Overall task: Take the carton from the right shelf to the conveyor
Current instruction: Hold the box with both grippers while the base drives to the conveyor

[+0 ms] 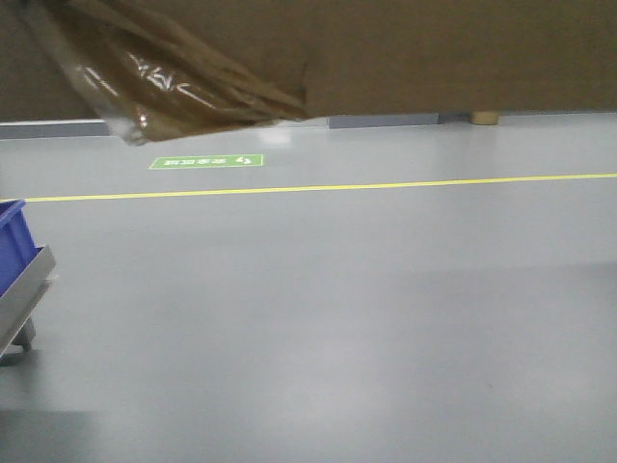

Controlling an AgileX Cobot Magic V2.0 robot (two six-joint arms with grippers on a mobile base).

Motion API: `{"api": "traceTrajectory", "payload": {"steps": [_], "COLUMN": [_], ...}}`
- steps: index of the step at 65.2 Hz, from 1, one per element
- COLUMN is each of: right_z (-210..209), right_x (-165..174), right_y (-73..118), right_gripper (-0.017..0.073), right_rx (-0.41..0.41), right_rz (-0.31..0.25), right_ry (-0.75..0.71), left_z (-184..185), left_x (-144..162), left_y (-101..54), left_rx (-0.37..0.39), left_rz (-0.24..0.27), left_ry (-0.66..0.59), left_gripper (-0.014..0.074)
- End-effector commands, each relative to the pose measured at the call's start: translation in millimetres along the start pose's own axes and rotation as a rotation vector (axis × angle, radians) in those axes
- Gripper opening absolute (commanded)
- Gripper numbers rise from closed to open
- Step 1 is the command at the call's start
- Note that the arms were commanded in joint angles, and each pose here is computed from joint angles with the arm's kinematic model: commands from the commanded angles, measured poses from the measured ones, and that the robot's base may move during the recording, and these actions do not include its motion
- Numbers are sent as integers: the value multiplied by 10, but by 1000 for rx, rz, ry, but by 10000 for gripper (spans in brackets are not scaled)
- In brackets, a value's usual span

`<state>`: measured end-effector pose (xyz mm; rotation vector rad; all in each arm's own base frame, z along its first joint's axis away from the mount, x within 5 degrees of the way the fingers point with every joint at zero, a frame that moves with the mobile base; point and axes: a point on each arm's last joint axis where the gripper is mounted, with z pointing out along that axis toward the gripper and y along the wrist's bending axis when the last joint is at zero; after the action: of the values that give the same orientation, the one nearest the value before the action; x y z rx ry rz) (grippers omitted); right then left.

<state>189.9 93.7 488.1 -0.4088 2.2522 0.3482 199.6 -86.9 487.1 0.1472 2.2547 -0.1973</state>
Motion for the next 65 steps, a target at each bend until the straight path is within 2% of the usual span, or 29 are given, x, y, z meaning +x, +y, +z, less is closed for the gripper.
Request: {"api": "traceTrajectory", "payload": {"steps": [1,65], "right_z": [-60,-60], "right_x": [-20,-20], "right_y": [7,7], "right_gripper": [-70,-70], "right_rx": [-12,-12], "right_rz": [-13,-13], "right_ry": [-45,-45], "left_z": [-65,-65], "left_x": [-33,-38], "left_y": [-18,-4], "left_rx": [24,9], "left_rz": [15,21], "left_ry": [-53,-58], "left_gripper": [-9,-9]}}
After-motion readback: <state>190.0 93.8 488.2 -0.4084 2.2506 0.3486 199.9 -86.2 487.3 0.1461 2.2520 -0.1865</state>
